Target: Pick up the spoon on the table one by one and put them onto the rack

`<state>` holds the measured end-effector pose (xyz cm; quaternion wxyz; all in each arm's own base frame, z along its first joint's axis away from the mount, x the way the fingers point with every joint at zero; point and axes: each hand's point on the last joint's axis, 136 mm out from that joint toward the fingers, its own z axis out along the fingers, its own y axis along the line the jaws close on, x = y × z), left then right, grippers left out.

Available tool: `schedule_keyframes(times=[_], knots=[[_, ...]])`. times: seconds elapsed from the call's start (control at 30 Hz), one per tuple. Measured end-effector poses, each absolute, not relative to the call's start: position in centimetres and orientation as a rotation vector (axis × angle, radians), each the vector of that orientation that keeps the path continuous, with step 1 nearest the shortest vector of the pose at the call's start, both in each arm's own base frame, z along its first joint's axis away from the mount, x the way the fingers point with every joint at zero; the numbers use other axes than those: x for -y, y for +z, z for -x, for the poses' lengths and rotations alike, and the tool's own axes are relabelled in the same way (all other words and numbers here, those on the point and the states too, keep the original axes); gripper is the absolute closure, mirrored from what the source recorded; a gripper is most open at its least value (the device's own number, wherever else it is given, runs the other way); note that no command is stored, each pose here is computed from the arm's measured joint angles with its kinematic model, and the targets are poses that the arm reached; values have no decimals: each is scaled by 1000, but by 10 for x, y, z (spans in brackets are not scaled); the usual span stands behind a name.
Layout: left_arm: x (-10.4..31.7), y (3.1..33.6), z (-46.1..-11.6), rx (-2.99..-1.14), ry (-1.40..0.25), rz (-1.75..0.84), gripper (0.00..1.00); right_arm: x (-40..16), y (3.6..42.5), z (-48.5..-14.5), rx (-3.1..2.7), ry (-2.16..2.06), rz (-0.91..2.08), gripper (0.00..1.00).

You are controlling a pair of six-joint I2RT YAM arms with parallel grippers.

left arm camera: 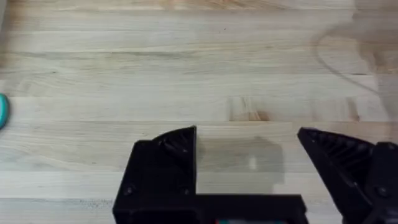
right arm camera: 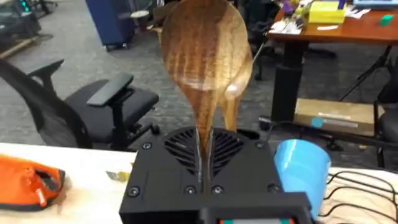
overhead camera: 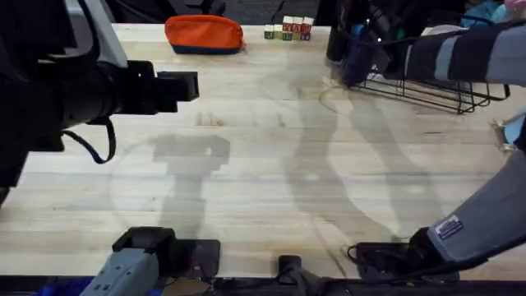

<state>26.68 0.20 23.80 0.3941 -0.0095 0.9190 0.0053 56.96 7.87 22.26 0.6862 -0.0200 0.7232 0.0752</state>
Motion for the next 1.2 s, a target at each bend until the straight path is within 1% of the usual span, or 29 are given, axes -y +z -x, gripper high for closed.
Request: schedule_keyframes(times=[0.2,0.5,0.73,0.9,1.0,1.2], knots=[[-2,238,-267,-2331,13,24,8,-81,210,-568,-1670,176,56,969],[-2,238,-267,-2331,13,24,7,-81,207,-568,-1683,178,59,962],[-2,238,-267,-2332,13,24,8,-82,206,-568,-1686,181,63,850],[-2,238,-267,-2331,13,24,8,-83,208,-568,-1681,177,72,804],[-2,238,-267,-2332,13,24,8,-83,208,-568,-1679,164,87,795],[-2,238,-267,-2331,13,24,8,-83,210,-568,-1671,153,99,703]])
